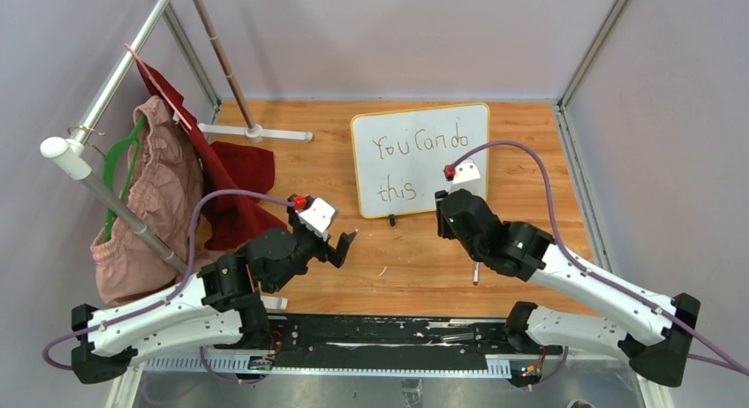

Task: Write a sentence on the whiteboard
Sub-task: Reset both arms

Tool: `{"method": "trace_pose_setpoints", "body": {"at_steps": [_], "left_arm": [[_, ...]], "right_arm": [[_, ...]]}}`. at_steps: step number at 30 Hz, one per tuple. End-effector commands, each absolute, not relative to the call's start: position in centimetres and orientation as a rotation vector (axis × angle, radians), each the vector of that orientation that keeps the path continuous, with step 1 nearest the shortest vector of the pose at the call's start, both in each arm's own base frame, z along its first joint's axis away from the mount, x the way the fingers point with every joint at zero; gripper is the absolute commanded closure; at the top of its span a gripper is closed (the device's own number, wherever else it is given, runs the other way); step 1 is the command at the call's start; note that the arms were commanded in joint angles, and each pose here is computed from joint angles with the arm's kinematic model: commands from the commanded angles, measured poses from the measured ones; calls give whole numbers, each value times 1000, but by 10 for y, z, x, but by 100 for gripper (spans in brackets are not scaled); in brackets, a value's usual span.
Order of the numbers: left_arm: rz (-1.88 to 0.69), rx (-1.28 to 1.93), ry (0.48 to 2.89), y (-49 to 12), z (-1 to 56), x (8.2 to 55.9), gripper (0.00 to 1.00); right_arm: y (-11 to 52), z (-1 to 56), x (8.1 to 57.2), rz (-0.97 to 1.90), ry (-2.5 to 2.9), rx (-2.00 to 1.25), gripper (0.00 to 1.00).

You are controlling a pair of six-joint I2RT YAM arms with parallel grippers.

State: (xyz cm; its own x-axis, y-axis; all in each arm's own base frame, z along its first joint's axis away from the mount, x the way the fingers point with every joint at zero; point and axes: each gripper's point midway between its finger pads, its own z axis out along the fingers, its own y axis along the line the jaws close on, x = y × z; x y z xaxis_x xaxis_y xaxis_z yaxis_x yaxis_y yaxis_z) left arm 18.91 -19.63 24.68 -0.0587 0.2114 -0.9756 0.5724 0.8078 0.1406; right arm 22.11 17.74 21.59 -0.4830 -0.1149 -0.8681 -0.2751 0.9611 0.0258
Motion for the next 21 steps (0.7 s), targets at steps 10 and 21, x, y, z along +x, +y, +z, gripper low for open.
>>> {"method": "trace_pose_setpoints", "body": {"at_steps": [10,21], "left_arm": [[-541,13,1871,-183,252,188,0],[-424,-177,1981,-165,245,189,0]], "right_arm": [[149,255,253,32,1840,56,48],[142,251,254,-56,1872,62,32]]}}
